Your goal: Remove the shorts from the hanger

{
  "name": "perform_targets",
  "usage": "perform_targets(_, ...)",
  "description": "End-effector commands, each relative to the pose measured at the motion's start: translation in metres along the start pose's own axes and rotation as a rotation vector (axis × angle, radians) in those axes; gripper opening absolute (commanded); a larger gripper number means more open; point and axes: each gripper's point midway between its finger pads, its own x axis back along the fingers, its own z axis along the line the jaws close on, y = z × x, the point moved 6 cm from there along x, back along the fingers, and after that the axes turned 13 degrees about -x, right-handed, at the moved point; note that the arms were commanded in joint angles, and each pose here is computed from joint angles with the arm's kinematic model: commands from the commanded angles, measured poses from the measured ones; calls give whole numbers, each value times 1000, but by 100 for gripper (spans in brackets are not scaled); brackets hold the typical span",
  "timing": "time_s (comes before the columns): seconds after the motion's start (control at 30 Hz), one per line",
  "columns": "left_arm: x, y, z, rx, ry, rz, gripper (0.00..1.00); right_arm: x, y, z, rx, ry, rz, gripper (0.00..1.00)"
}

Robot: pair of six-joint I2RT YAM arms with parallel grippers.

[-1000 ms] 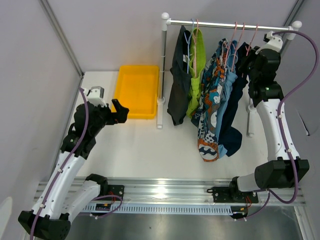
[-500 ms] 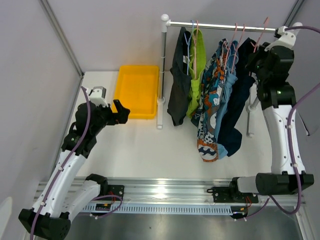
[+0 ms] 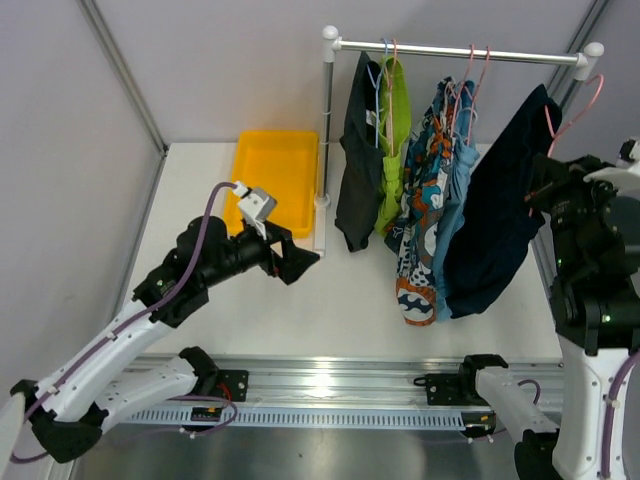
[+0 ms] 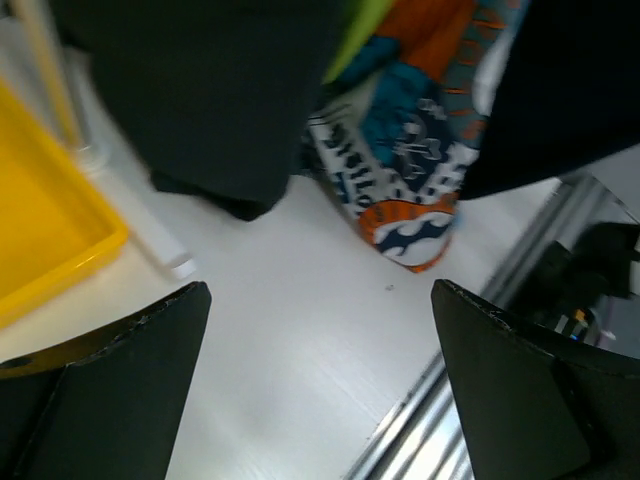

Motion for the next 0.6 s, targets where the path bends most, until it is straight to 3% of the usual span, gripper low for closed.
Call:
perform_targets(0.0, 1, 32, -42, -80, -155, -102, 99, 9, -6, 2, -54, 36, 4, 0)
perform_targets(0.33, -29, 32, -167, -183, -455, -129, 99, 13, -35, 1, -143, 81, 106, 0)
perform_targets(0.57, -80, 52, -233, -260, -399, -150, 99, 13, -35, -2, -188, 15, 126, 0)
